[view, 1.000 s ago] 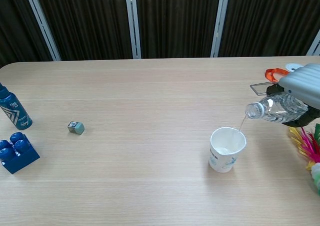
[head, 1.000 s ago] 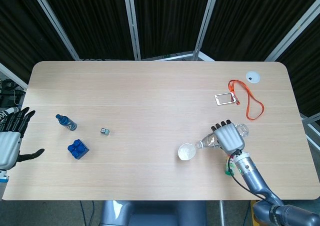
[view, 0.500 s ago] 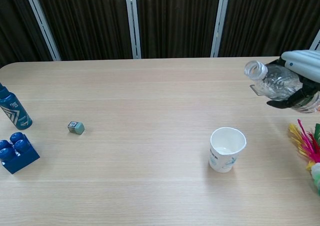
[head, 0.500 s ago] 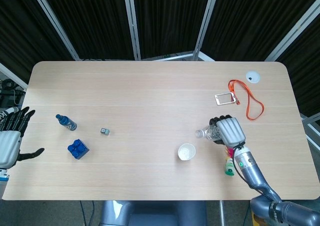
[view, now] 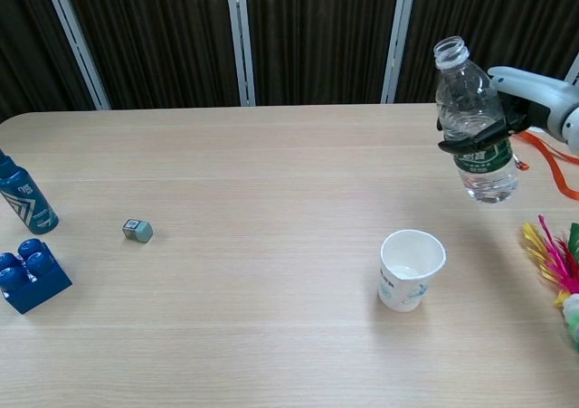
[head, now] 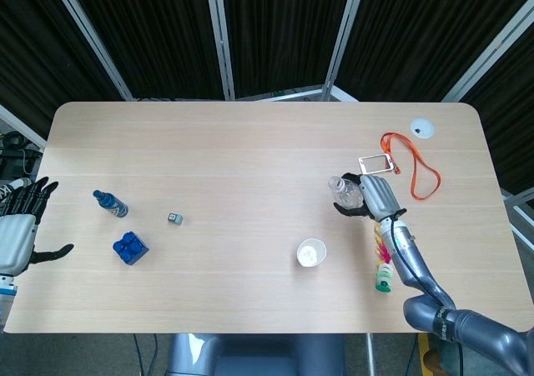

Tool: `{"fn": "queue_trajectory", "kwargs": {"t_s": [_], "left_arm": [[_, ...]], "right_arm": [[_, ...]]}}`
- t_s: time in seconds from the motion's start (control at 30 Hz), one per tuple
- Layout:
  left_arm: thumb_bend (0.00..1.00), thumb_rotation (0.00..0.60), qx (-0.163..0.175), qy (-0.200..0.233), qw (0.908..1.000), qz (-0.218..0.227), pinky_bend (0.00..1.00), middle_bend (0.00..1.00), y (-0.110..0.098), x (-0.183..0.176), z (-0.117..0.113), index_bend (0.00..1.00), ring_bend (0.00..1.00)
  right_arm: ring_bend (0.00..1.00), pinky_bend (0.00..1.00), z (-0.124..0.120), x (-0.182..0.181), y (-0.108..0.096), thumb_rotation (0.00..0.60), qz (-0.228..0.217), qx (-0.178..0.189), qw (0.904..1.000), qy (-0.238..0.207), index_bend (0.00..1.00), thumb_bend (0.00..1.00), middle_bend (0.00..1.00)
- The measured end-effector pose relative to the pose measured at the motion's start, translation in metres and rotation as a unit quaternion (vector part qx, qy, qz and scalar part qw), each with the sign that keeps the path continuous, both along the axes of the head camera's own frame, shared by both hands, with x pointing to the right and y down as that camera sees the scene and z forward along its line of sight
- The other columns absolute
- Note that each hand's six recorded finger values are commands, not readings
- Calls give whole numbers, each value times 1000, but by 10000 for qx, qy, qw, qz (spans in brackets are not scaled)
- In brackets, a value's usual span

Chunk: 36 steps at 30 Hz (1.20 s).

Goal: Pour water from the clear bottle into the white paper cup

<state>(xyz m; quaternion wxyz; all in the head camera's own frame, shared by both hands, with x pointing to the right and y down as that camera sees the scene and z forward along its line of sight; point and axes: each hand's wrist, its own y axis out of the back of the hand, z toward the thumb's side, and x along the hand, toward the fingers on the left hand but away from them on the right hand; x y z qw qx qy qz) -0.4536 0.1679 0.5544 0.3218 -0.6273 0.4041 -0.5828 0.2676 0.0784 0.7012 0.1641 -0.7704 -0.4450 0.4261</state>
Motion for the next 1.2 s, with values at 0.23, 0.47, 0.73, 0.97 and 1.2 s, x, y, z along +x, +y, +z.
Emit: {"fn": "queue_trajectory", "kwargs": {"t_s": [0.23,0.47,0.73,0.97,1.2], "left_arm": [[0,600,-72,-96,9999,-70,0,0,-2,-5,5,0,0],[0,600,-84,-123,9999,-79,0,0,-1,-4,7,0,0],[0,600,-112,-121,9998,-73,0,0,0,-3,8,0,0],[0,600,-102,-100,9999,-79,0,0,0,-4,6,0,0],[0,600,-127,-88,9999,-50,0,0,2,-2,6,0,0]], "right_arm": [[608,553,18,-1,-7,600,715,-416,9913,-1021,502,458,638],[603,552,37,4,-1,600,917,-359,9854,-1386,502,482,638],[589,552,50,1,12,600,922,-70,9840,-1520,498,459,636],[533,522,60,2,21,600,898,-92,9845,-1502,453,296,583],[379,406,63,5,27,600,870,-154,9852,-1467,225,15,424]]}}
